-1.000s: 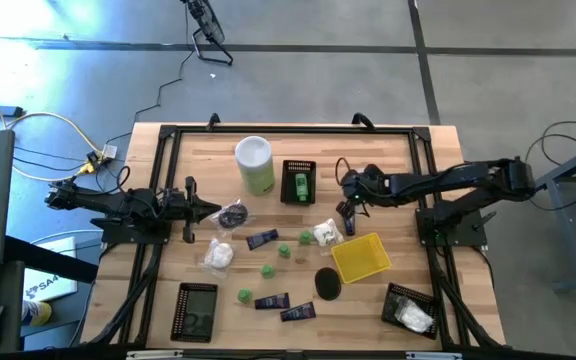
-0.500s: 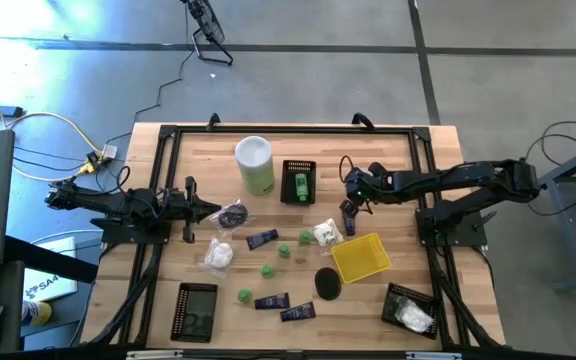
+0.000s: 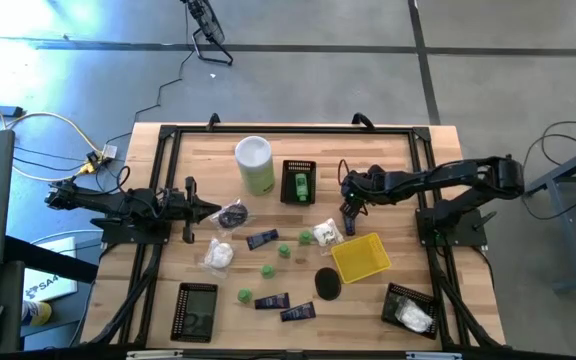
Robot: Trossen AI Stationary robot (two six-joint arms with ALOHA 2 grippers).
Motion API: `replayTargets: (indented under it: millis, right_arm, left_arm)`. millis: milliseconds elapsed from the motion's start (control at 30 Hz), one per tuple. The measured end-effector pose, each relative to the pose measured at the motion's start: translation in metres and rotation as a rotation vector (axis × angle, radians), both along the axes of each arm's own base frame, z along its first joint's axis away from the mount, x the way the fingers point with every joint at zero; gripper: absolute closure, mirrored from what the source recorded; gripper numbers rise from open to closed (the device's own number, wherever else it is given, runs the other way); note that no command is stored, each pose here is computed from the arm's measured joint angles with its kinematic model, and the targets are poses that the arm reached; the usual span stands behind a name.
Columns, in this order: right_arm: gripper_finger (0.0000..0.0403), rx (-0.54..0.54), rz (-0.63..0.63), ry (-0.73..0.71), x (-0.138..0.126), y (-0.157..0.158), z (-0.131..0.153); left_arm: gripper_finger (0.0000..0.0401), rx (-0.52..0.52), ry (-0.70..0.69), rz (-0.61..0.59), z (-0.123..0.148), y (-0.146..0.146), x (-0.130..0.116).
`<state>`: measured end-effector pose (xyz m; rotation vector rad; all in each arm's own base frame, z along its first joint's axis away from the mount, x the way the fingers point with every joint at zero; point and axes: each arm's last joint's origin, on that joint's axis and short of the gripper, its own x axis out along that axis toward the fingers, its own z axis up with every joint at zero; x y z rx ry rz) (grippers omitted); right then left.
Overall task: Pick & Place Travel size toiletries
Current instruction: Put the black hair brush into the bottom left black bin
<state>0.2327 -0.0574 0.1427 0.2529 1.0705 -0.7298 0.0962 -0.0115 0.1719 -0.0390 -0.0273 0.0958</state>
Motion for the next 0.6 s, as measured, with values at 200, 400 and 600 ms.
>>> replayTargets:
  millis: [200,400,600]
  right_arm:
    - [0.0206,0.009,-0.014,0.004,0.003,-0.008,-0.007]
    - [0.0206,0.047,-0.016,0.034,0.005,-0.014,-0.018]
    - [0.0218,0.05,-0.015,0.048,0.006,-0.014,-0.023]
  left_arm:
    - [0.0398,0.0,0.0,0.001,0.0,0.0,0.0]
    - [0.0398,0.0,0.0,0.0,0.0,0.0,0.0]
    - [0.0398,0.0,0.001,0.001,0.0,0.0,0.0]
